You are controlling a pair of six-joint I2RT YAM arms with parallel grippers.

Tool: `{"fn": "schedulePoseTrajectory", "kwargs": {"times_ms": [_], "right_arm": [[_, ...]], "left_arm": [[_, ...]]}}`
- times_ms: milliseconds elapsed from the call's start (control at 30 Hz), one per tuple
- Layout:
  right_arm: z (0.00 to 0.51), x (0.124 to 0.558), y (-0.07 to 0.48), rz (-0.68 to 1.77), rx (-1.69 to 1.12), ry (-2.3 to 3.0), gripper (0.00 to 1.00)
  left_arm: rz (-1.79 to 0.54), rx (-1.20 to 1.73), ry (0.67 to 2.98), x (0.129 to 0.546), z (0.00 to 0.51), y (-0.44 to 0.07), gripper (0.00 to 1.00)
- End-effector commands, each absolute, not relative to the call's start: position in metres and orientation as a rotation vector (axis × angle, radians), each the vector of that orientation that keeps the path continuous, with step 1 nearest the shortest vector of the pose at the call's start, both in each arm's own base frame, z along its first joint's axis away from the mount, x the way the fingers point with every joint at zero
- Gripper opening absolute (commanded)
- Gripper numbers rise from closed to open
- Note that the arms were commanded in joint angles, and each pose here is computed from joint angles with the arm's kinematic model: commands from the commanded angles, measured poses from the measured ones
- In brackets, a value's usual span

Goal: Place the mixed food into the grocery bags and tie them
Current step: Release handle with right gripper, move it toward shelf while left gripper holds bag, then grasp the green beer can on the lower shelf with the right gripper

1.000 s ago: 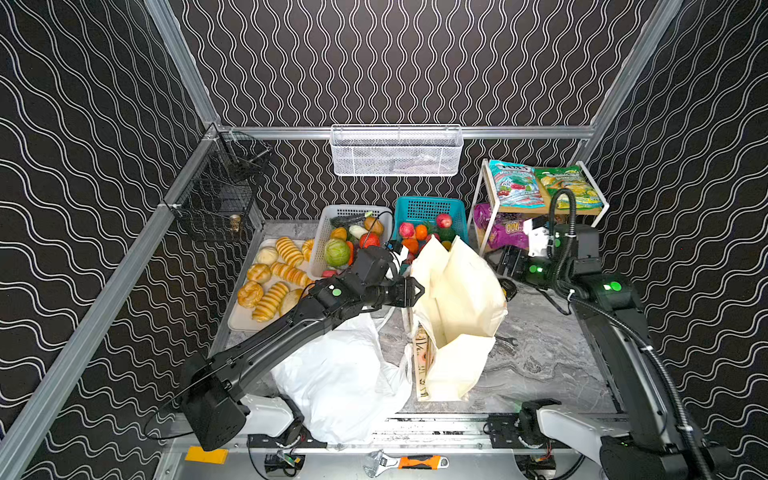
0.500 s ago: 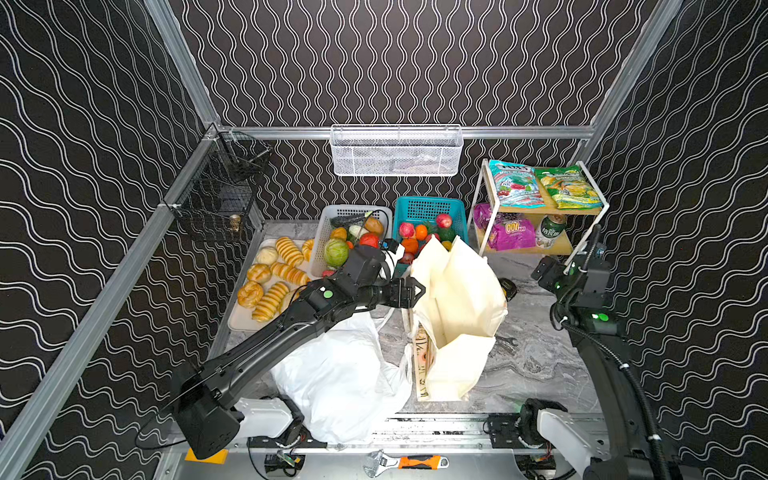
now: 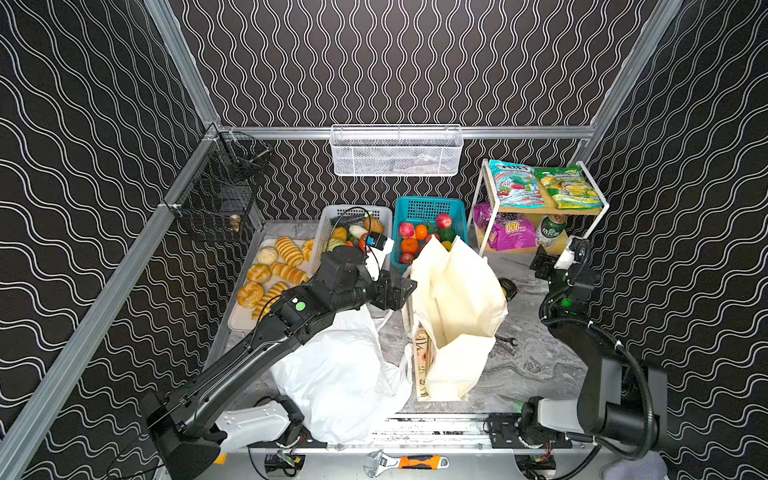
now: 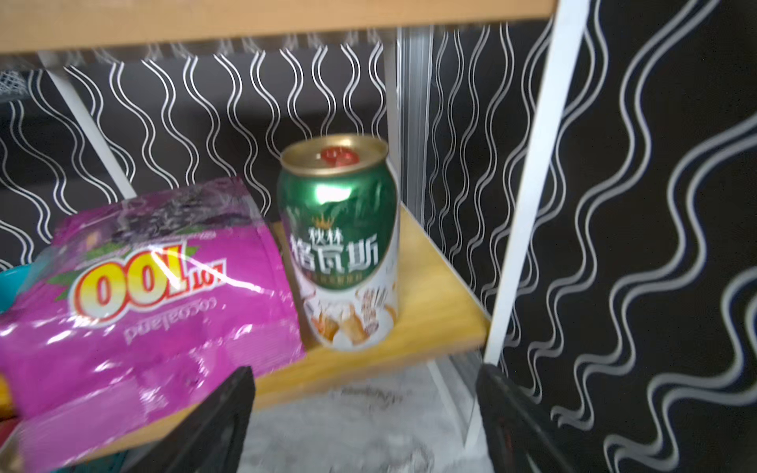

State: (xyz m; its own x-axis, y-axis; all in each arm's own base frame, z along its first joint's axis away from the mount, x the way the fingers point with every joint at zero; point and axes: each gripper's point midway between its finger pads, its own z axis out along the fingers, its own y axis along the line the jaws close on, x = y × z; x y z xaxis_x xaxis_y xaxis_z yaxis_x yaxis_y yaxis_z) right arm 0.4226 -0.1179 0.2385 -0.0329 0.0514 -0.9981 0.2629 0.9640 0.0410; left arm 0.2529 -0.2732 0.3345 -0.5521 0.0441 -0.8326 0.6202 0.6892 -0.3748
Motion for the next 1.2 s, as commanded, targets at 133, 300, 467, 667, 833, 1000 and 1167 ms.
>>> {"fn": "schedulePoseTrajectory", "kwargs": {"times_ms": [133,300,467,667,833,1000,1167], "right_arm": [[0.267,0.441,-0.119,-0.207,0.085,1.448,0.82],[0.262,0.454,-0.117,-0.179,0.029,1.447,0.82],[0.258,0.469,-0.124,-0.183,0.029,1.448,0.86],[0.251,0.479,-0.124,-0.168,0.009,1.434,0.88],[0.247,0.487,-0.122,-0.119,-0.007,1.428,0.87],[0.244,0.494,-0.119,-0.087,-0.042,1.405,0.88],[0.239,0.499,-0.119,-0.068,-0.041,1.388,0.88]], "left_arm": [[-0.710,0.518,1.943,0.264,0.349,-0.258,0.89],[-0.687,0.519,1.925,0.269,0.351,-0.258,0.89],[-0.680,0.530,1.935,0.273,0.350,-0.262,0.89],[-0.672,0.514,1.932,0.276,0.351,-0.261,0.89],[-0.665,0.514,1.939,0.278,0.351,-0.261,0.89],[-0.661,0.504,1.942,0.280,0.350,-0.261,0.89],[-0.659,0.499,1.951,0.281,0.349,-0.262,0.89]]}}
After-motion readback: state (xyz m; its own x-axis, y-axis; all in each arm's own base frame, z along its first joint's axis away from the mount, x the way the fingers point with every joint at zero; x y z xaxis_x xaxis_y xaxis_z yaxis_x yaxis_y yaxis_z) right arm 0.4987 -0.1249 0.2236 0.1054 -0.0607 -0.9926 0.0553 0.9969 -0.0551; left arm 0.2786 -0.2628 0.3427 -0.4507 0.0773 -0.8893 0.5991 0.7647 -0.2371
